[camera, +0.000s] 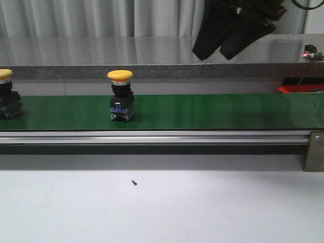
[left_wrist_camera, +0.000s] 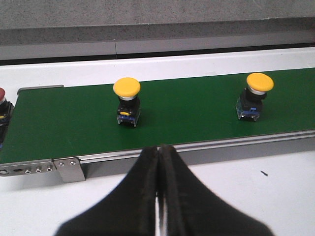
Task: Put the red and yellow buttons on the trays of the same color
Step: 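Lower the right gripper onto the leading yellow button and grasp it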
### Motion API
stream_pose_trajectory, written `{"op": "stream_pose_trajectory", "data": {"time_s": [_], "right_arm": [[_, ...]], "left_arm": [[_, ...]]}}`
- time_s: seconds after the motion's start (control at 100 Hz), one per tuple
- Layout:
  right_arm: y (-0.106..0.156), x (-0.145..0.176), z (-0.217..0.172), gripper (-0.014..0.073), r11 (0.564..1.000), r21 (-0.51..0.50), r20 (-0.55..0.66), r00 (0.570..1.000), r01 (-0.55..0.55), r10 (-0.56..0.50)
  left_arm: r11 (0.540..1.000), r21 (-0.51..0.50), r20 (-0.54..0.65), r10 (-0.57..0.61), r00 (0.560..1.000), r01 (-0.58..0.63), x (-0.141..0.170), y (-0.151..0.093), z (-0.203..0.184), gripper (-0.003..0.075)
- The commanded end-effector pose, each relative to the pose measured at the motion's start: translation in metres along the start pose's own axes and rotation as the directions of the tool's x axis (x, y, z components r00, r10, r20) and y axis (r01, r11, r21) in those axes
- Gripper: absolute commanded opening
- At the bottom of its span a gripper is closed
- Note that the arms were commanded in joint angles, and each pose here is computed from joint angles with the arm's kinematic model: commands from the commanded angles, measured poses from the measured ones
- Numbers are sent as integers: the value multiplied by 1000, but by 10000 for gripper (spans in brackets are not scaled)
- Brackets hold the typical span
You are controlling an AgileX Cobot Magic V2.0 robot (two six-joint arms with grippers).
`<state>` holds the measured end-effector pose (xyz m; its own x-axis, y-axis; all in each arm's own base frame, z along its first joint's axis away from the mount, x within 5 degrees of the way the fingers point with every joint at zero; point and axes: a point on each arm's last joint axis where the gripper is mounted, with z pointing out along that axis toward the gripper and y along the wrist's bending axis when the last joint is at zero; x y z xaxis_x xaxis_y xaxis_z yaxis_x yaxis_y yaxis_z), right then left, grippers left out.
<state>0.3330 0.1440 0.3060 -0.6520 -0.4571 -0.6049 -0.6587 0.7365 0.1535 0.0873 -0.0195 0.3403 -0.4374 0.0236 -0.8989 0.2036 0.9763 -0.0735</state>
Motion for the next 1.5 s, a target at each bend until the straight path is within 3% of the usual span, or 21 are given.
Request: {"op": "stream_pose_trajectory", "data": {"time_s": [0.0, 0.46, 0.88, 1.0, 1.24, 1.49], "right_arm": [[12, -20, -14, 563, 999, -2, 78, 996, 48, -47], [45, -52, 32, 561, 985, -82, 64, 987, 152, -147], [40, -59, 55, 554, 990, -31, 130, 982, 141, -136], [39, -57, 61, 467, 990, -36, 115, 985, 137, -132], [37, -56, 66, 161, 990, -35, 110, 986, 133, -129], [38, -60, 54, 130, 991, -20, 145, 981, 135, -131]], "left_arm": [[1000, 4, 93, -15, 996, 15, -13, -1, -4, -20], [1000, 4, 93, -15, 996, 15, -13, -1, -4, -20], [1000, 4, 93, -15, 996, 15, -13, -1, -4, -20], [1000, 4, 93, -15, 996, 15, -13, -1, -4, -20], [1000, 4, 93, -15, 996, 15, -13, -1, -4, -20], [1000, 4, 93, -15, 996, 15, -13, -1, -4, -20]]}}
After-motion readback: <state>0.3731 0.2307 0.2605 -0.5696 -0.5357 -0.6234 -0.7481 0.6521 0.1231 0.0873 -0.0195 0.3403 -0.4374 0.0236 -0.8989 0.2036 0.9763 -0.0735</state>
